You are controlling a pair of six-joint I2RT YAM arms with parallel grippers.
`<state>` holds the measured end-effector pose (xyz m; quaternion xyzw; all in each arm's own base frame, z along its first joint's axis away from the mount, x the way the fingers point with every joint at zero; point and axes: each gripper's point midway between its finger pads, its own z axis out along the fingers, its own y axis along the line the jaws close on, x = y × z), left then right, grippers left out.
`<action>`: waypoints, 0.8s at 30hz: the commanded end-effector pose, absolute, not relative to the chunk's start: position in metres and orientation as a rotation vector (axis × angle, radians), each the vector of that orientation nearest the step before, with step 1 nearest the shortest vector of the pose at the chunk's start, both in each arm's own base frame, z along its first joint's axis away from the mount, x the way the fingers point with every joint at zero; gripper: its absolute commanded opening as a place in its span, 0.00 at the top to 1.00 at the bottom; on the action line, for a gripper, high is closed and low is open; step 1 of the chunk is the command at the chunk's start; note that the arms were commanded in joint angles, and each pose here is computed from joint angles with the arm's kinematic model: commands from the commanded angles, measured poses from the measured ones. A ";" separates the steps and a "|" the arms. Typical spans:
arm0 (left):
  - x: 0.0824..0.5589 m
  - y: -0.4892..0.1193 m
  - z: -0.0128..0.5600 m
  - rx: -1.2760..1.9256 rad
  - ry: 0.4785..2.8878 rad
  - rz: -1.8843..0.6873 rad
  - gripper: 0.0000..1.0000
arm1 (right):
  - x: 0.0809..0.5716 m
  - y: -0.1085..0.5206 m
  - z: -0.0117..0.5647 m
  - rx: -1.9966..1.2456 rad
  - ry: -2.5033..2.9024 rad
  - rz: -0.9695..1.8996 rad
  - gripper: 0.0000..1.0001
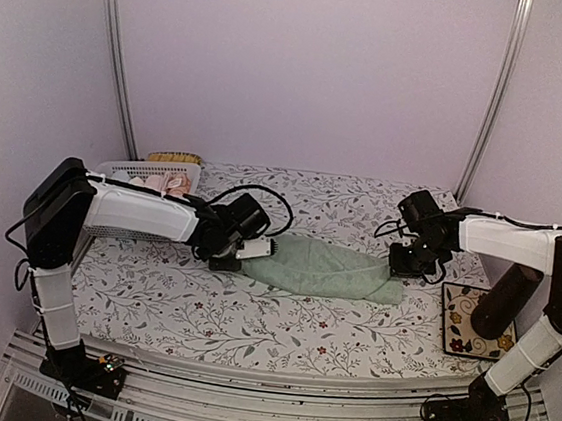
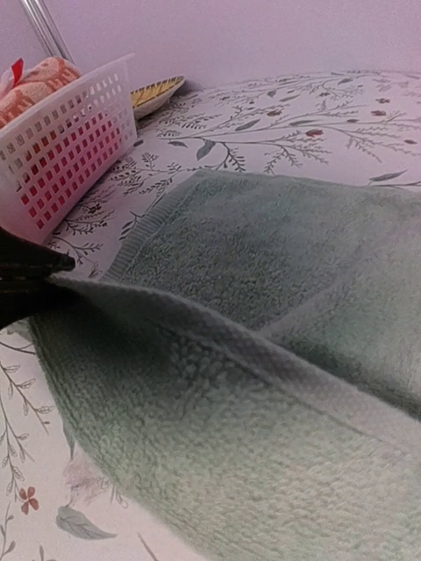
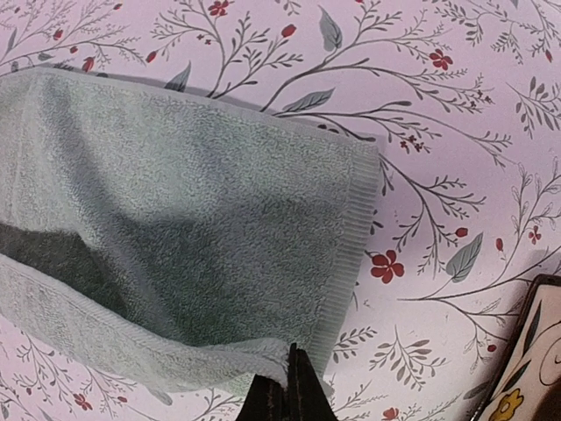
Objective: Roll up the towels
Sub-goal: Flatten out the towel at the center of the board.
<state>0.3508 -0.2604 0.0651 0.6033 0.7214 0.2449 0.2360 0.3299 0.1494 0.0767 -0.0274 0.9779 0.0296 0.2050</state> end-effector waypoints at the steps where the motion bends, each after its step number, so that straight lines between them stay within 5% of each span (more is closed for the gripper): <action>1: 0.376 -0.259 0.070 1.655 1.945 0.709 1.00 | 0.349 0.131 0.074 -0.051 2.700 -0.021 0.97; 12: 0.392 -0.259 0.080 1.675 1.929 0.698 1.00 | 0.366 0.127 0.082 -0.070 2.668 0.103 0.97; 24: 0.326 -0.255 0.097 1.657 2.018 0.601 1.00 | 0.286 0.147 0.117 -0.179 2.655 0.345 0.95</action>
